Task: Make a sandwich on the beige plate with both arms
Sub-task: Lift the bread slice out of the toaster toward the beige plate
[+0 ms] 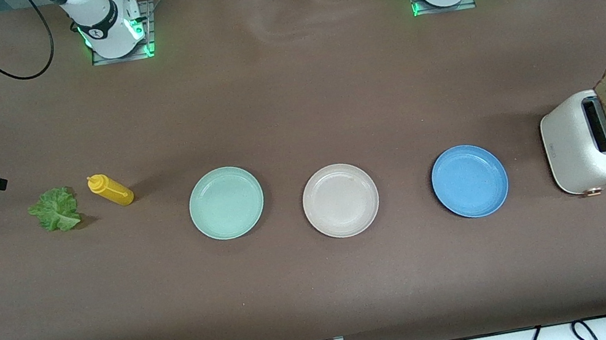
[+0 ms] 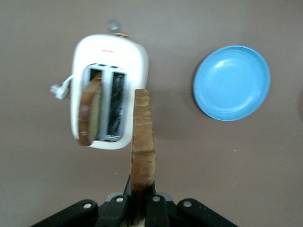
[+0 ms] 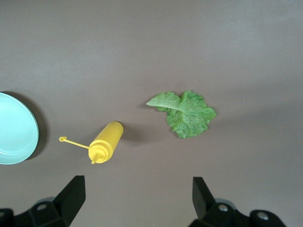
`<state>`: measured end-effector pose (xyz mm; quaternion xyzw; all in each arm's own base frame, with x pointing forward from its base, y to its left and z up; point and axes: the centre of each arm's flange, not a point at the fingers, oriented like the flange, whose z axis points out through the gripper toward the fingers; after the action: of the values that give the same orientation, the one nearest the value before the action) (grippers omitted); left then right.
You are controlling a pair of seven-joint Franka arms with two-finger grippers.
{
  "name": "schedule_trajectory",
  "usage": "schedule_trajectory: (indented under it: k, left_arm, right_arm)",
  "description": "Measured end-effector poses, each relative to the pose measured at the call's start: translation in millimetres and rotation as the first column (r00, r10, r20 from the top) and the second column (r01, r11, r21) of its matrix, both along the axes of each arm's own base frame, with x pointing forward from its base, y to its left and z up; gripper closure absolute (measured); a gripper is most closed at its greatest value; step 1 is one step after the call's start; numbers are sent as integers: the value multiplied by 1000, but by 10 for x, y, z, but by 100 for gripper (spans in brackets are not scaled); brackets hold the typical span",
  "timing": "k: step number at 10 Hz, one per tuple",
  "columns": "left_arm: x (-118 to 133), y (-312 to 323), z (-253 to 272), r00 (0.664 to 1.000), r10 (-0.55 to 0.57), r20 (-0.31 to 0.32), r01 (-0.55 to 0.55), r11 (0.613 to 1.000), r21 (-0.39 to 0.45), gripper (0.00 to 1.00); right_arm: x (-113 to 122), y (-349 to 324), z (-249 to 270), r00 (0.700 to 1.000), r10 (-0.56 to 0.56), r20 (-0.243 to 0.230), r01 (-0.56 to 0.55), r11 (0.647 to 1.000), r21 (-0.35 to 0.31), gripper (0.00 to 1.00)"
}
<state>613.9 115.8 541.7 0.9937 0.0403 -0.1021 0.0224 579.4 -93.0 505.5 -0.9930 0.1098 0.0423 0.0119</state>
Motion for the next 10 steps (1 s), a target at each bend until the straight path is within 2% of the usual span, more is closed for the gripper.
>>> schedule_trajectory:
  k: [2,4,7,10]
  left_arm:
    - [83,-670,140,999,-45,29,46,999,-25,90]
    - [125,-1108,128,999,-30,25,32,994,-105,90]
    - [387,-1300,-364,1000,-20,3,20,969,-247,90]
    - [580,-2183,-824,999,23,-38,-35,936,-350,90]
  right_arm:
    - [0,2,-2,1000,0,-1,0,1000,0,0]
    - [0,2,-7,1000,0,-2,0,1000,0,0]
    - [1,1,-20,1000,0,-4,0,1000,0,0]
    - [0,0,-30,1000,0,-6,0,1000,0,0]
